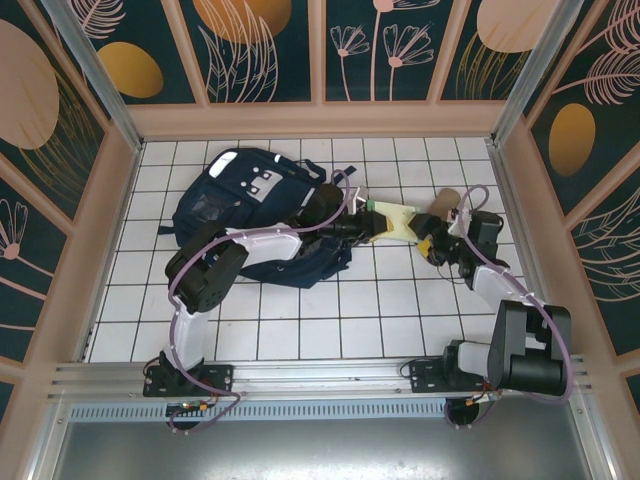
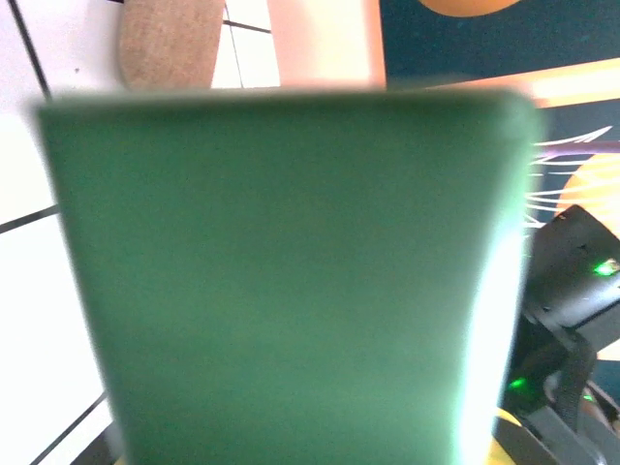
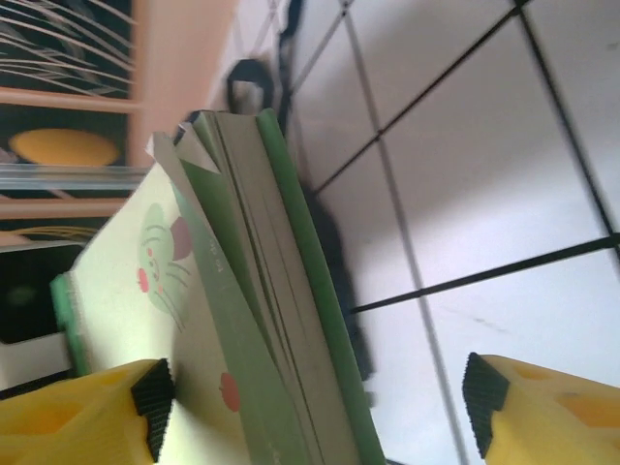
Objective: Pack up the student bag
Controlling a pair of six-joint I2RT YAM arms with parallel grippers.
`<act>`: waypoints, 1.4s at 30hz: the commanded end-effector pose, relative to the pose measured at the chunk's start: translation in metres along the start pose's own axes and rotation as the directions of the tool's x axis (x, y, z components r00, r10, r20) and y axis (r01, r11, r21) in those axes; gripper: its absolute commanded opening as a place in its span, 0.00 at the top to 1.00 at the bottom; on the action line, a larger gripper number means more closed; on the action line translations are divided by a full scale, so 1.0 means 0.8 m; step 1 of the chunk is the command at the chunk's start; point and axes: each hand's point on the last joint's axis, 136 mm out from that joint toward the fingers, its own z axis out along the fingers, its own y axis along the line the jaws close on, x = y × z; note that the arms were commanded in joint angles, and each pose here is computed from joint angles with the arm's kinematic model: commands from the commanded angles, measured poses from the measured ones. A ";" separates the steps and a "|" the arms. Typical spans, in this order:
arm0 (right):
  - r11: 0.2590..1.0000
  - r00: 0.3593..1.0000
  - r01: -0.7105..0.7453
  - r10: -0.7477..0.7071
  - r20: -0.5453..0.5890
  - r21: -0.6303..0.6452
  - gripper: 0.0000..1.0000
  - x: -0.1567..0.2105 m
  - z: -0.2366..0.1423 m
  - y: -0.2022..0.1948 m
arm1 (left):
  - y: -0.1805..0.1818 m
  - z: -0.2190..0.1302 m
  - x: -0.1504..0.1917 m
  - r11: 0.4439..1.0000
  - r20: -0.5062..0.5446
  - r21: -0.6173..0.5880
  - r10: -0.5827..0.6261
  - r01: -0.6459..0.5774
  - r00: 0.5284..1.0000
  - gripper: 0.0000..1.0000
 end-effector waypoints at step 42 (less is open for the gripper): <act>0.994 0.999 0.034 -0.033 0.011 -0.108 1.00 0.015 -0.023 0.037 | 0.179 -0.217 -0.058 0.032 -0.331 -0.922 0.450 -0.385 0.829 0.72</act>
